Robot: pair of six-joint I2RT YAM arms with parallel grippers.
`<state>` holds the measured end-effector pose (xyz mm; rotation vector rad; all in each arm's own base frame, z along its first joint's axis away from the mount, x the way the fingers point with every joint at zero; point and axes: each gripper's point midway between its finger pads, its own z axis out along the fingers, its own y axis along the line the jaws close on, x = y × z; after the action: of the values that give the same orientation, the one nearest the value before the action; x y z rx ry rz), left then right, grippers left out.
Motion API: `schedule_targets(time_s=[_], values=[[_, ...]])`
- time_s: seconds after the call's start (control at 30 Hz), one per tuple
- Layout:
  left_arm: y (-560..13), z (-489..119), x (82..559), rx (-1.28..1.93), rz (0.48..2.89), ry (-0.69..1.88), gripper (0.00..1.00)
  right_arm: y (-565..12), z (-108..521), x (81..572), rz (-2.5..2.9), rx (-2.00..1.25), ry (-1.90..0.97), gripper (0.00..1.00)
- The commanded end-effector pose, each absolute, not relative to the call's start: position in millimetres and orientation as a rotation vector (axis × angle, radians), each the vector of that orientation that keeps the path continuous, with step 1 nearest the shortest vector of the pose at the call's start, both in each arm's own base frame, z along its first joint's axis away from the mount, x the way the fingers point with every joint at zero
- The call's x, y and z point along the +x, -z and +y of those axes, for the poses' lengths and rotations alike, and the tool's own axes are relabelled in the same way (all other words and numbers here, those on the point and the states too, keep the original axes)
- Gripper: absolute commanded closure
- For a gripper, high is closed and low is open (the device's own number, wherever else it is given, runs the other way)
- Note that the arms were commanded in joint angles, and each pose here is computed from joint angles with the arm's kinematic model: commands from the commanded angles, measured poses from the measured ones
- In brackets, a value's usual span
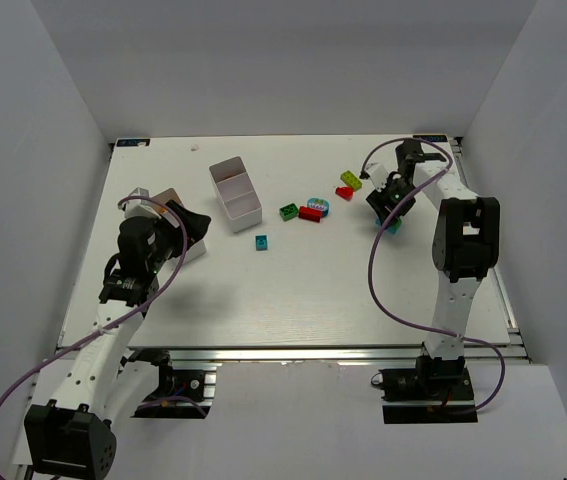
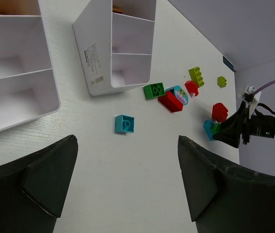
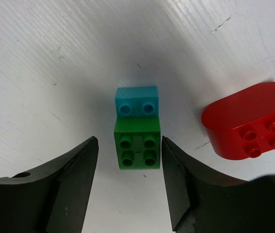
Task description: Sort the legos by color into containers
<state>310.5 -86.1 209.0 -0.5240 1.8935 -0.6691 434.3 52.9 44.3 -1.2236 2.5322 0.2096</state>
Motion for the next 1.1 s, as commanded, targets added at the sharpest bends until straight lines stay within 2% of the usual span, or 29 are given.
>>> schedule_targets(time_s=[0.0,0.2,0.47,0.5,0.6,0.63,0.73,0.9,1.07], values=[[-216,-88,312,-0.516,1.874,0.689,0.07,-60,52,437,2.481,-1.244,-0.174,0.4],[-218,-89,311,-0.512,1.873,0.694,0.07,-57,54,439,2.477,-1.243,-0.181,0.48],[-218,-90,311,-0.519,1.867,0.707,0.07,-61,53,442,2.455,-1.254,-0.162,0.49],[-219,-90,312,-0.518,1.865,0.711,0.07,-61,53,441,2.454,-1.254,-0.167,0.51],[-221,-92,313,-0.515,1.859,0.723,0.07,-68,59,441,2.434,-1.257,-0.202,0.72],[-220,-93,313,-0.514,1.859,0.731,0.07,-73,62,440,2.421,-1.258,-0.222,0.84],[-222,-101,314,-0.499,1.861,0.787,0.07,-98,80,437,2.345,-1.247,-0.343,0.93],[-221,-130,313,-0.452,1.892,0.984,0.07,-145,133,409,2.147,-1.252,-0.683,1.0],[-226,-156,314,-0.392,1.918,1.16,0.07,-156,189,368,1.971,-1.384,-0.838,1.0]])
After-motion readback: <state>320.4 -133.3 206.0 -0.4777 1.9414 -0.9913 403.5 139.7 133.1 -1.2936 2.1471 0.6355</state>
